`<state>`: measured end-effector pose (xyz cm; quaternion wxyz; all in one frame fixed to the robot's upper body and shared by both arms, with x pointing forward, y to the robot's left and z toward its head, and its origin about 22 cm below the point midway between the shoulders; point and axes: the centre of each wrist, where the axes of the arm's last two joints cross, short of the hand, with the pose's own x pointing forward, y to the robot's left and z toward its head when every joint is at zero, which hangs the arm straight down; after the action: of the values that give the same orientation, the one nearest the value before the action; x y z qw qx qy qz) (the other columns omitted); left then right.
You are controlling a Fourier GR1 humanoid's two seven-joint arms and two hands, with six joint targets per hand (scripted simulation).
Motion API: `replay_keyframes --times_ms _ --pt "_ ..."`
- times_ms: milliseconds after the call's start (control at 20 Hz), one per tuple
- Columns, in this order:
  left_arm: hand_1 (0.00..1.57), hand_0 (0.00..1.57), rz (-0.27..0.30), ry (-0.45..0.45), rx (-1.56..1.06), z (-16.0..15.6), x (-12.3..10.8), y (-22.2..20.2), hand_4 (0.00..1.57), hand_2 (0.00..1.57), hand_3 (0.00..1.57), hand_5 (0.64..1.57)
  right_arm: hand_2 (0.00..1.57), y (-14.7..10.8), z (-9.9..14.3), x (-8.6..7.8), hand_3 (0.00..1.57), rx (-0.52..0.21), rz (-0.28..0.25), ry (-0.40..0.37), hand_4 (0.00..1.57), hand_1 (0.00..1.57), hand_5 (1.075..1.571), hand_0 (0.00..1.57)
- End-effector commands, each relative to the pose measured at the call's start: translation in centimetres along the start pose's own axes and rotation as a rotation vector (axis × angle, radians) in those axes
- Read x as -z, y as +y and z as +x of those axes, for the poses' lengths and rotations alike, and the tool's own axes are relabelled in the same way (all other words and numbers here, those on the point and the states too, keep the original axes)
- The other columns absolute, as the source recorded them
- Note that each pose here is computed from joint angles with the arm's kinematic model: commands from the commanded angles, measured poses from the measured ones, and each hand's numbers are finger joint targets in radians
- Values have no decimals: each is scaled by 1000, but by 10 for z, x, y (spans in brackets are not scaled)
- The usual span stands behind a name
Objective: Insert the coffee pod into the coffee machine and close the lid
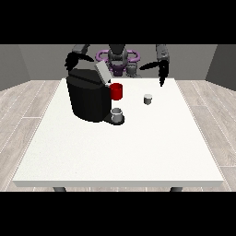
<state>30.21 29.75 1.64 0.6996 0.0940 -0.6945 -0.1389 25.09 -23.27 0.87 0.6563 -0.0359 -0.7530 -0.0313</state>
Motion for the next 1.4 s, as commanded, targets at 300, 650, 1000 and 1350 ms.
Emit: replay_keyframes --times_ms 300,650,1000,1350 --pt "0 0 42 127 61 -12 36 24 0 0 0 1571 0 4 17 16 0 31 22 -6 281 0 1571 0" --pt "0 0 -46 140 200 -24 39 4 0 0 0 1571 0 0 20 37 0 20 -10 1 397 0 1571 0" --pt "446 446 -88 209 259 -26 48 0 0 606 295 1571 0 9 -7 27 0 -63 -30 107 428 0 1571 0" --pt "634 634 -76 203 402 -27 52 27 0 756 487 1571 0 -8 -9 39 0 -66 -16 63 356 0 1571 0"
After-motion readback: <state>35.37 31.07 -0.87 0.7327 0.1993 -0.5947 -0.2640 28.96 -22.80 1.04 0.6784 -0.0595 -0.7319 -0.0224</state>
